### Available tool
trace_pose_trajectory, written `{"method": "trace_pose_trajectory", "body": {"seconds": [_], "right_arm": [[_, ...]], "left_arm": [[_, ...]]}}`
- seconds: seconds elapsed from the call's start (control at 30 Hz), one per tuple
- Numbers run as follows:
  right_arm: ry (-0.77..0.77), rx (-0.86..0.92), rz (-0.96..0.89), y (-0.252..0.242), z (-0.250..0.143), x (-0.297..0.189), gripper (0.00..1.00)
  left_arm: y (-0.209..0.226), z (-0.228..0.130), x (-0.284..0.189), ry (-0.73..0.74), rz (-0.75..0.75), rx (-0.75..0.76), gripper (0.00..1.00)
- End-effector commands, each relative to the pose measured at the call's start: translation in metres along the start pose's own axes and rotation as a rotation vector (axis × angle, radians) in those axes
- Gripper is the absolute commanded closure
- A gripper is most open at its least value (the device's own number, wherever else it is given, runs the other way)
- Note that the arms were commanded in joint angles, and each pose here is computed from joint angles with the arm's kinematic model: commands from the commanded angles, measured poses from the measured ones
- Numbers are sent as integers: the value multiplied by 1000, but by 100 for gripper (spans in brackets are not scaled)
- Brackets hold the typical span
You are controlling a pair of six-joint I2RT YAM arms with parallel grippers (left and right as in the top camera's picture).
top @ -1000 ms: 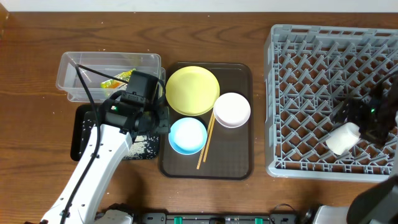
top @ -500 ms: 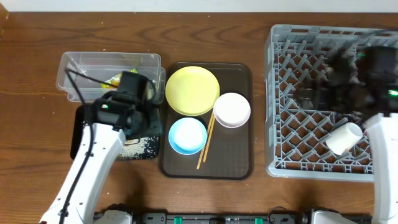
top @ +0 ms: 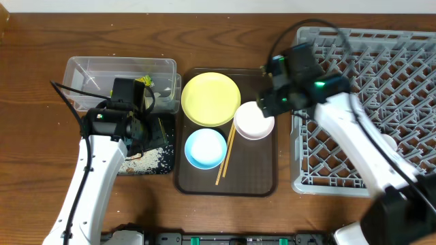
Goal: Sort waste into correct bins and load items into the dishwasher rack
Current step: 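Reach the right gripper to the pink-white bowl and grasp its rim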
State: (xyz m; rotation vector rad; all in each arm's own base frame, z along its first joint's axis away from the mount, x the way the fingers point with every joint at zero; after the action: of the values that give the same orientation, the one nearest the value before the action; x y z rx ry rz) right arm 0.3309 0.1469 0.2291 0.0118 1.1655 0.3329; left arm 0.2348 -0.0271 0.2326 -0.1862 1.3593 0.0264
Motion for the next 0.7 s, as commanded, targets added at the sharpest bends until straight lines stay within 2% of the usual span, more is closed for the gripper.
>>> {"method": "trace_pose_trajectory", "body": {"seconds": [0.0,0.17,0.23,0.4,0.53,0.67], "right_arm": [[14,79,-155,-1,1,27,28],[93,114,-188,-4,-6,62,30],[126,116,-198,-6,-9,73,36],[186,115,-215,-9,-16,92,62],[226,116,-227,-11,-22,100,70],[240,116,-232,-12,-24,103,93]], "left_arm": [[1,1,-6,-21,8,-4,41],[1,1,-6,-20,8,-4,40],[1,1,-6,-20,8,-4,40],[1,1,-6,-20,8,-4,40],[1,1,-6,-20,8,-4,40],[1,1,-6,-20,8,-4,40]]}}
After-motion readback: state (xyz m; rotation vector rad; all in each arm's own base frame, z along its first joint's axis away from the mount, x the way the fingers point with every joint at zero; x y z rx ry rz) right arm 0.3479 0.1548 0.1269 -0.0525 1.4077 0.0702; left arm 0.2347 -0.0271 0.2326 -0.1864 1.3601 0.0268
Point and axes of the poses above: each gripper's point midway between its finger pads, its own x axis out along the fingers, its own y axis along the line the jaws close on, z = x × y, the point moved 10 cm from there along -x, back along the fingers, and after that the axes turned 8 degrees about x, right-handed, at the moved point
